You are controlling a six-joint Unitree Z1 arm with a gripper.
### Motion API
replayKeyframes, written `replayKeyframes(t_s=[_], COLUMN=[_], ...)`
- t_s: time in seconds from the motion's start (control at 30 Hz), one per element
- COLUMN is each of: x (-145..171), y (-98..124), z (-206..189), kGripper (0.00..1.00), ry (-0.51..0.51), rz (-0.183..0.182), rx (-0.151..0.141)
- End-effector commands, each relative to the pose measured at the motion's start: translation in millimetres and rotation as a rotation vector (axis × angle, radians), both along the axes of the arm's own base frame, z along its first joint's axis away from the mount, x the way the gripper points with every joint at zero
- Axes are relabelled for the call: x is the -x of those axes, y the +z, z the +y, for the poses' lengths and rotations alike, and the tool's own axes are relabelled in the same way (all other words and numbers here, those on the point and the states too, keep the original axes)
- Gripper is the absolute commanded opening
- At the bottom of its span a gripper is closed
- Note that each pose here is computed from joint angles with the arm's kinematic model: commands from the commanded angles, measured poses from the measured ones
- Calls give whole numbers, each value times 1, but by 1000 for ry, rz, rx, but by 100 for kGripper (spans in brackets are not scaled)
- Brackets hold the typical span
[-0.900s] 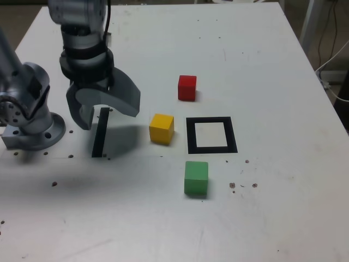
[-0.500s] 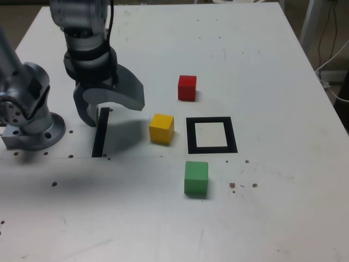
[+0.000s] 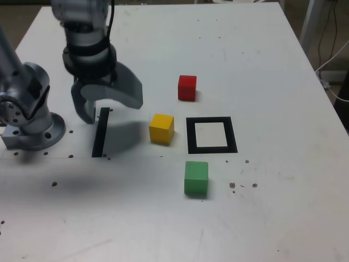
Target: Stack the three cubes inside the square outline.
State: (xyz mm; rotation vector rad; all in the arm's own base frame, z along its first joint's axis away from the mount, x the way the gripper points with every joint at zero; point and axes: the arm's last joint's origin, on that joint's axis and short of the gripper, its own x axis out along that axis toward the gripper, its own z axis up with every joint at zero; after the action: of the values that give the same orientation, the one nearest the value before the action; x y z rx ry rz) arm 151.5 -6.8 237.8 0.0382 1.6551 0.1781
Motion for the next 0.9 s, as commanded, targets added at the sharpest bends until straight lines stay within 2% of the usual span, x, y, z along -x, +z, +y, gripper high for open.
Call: replayKeyframes(t_s=[0.0,0.17,0.27,0.37,0.6,0.87], x=[-9,-31,-45,-65,-122,-154], y=[9,35,47,52,50,35], z=[3,15,25,37,67,96], kGripper=[99,99,98,98,96,94], ry=[-10,-26,-20,-23,-70,-64], rz=[5,14,43,73,115,139], rx=[-4,-20,-37,-41,-17,11])
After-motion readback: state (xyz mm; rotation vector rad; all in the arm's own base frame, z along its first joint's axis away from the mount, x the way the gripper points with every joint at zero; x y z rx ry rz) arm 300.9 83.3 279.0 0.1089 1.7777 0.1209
